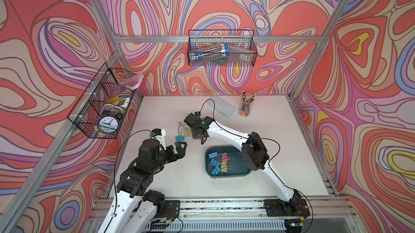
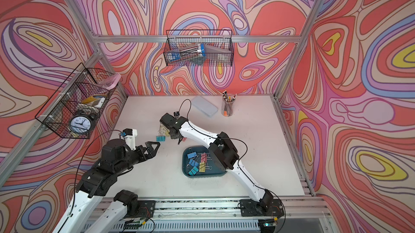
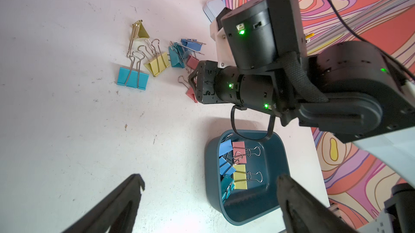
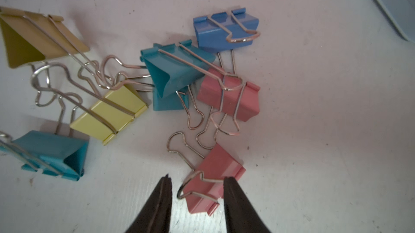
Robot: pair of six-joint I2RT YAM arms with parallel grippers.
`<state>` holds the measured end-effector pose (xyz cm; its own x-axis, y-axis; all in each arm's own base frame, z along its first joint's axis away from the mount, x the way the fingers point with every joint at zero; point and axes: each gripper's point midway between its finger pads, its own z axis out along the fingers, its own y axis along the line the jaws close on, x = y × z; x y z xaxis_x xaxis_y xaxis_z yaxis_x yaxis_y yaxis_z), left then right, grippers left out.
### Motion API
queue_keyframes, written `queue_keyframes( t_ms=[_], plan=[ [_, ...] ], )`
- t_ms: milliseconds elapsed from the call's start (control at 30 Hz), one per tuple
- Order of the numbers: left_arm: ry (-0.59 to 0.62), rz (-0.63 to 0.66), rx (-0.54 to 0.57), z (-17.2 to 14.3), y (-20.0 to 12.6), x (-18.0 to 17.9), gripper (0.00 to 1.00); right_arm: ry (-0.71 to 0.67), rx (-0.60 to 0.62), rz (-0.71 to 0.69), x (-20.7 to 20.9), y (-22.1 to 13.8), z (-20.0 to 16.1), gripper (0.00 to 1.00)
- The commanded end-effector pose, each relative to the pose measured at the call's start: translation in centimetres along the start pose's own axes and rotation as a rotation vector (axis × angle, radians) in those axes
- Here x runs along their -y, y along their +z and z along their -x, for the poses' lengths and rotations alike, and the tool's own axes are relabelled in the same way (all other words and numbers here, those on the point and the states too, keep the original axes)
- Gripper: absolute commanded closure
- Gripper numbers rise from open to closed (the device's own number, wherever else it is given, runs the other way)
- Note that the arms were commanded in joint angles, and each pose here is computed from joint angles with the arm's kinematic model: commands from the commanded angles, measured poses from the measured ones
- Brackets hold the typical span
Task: Put the binder clips in the storage box
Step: Pick up the binder clip at the center of the board.
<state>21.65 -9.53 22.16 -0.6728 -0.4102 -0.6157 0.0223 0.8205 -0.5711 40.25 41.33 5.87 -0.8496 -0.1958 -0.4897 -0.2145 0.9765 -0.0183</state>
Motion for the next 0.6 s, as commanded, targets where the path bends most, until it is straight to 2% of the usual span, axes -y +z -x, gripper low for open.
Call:
queue_keyframes(
  t_ms=[0,100,567],
  plan=[
    [-0.003,-0.031,-0.001,0.0,0.4,0.4,0.01,-0.015,0.005,-0.013,0.1,1.1,0.4,0.61],
    [0.005,-0.028,-0.003,0.1,0.4,0.4,0.01,-0.017,0.003,-0.017,0.1,1.6,0.3,0.61],
    [-0.004,-0.033,-0.007,0.0,0.6,0.5,0.01,-0.041,0.042,-0.06,1.5,0.5,0.9,0.89]
  ],
)
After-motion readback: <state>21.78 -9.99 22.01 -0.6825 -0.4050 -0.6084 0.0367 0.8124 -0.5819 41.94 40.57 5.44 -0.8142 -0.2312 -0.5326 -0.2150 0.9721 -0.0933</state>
